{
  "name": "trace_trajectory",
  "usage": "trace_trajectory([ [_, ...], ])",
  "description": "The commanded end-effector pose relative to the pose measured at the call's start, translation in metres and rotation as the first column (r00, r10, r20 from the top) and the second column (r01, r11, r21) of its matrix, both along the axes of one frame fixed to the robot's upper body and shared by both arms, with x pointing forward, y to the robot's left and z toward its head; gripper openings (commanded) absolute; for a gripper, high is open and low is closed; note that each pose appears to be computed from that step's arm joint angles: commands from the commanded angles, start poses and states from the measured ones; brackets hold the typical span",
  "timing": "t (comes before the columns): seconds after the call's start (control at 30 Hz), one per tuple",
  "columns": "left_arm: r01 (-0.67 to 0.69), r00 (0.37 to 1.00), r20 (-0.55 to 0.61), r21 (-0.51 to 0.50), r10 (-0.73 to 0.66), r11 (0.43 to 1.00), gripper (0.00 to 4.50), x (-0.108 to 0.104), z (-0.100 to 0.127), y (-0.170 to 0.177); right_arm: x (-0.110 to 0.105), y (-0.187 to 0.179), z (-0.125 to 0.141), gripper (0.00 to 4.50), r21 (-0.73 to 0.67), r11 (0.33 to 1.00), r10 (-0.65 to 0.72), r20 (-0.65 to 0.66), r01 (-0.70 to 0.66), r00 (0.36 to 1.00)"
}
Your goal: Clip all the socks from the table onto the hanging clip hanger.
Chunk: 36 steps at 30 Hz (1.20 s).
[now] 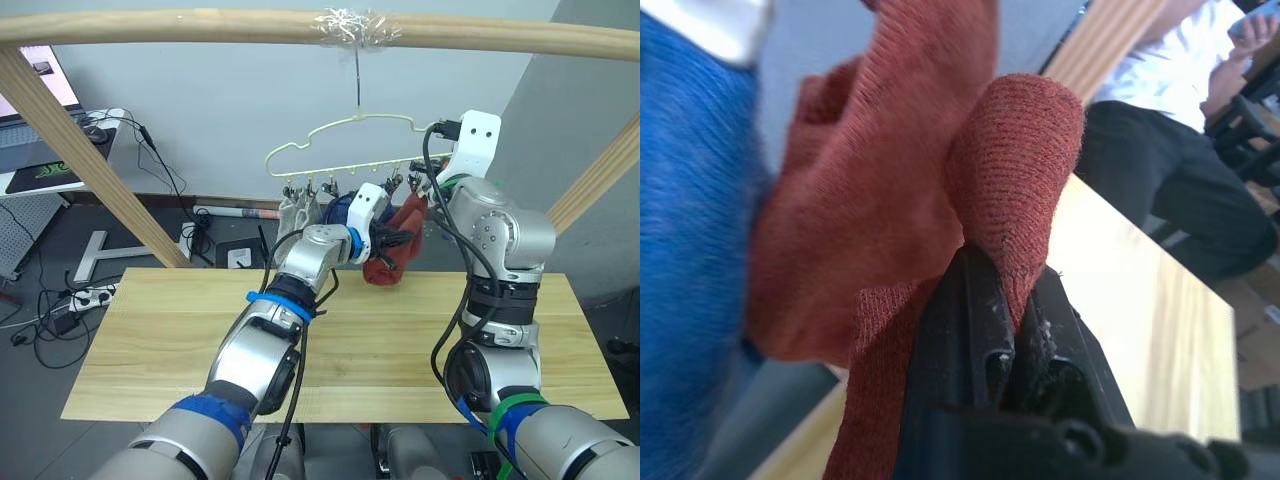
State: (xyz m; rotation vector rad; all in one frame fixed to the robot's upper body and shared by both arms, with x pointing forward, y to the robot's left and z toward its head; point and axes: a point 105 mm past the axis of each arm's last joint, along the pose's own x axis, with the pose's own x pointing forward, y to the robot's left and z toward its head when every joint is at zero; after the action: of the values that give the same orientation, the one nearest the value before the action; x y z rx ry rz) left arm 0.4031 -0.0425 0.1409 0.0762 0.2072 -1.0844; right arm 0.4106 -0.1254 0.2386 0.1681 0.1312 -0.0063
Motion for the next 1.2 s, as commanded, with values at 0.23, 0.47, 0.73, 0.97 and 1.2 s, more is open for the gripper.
trace_trajectory([
  [0.23,0.003,0.998,0.064,-0.069,0.001,0.998,0.05,0.007,0.029,-0.009,-0.008,0.012,0.025,0.0,0.025,0.999,0.044,0.086,-0.047,0.995],
  [0.47,0.009,0.998,0.067,-0.087,-0.003,0.996,0.05,0.007,0.035,-0.014,-0.009,0.014,0.022,0.0,0.03,0.998,0.048,0.074,-0.051,0.996],
  [0.73,0.002,0.998,0.066,-0.105,0.005,0.994,0.05,0.008,0.039,-0.015,-0.009,0.013,0.021,0.0,0.03,0.998,0.046,0.068,-0.048,0.997],
  [0.97,0.006,0.998,0.067,-0.101,0.001,0.995,0.0,0.008,0.039,-0.016,-0.01,0.014,0.019,1.99,0.034,0.998,0.051,0.06,-0.053,0.997],
  [1.2,0.021,0.998,0.059,-0.113,-0.015,0.993,0.26,0.006,0.041,-0.017,-0.011,0.015,0.018,2.76,0.035,0.998,0.056,0.053,-0.058,0.997],
])
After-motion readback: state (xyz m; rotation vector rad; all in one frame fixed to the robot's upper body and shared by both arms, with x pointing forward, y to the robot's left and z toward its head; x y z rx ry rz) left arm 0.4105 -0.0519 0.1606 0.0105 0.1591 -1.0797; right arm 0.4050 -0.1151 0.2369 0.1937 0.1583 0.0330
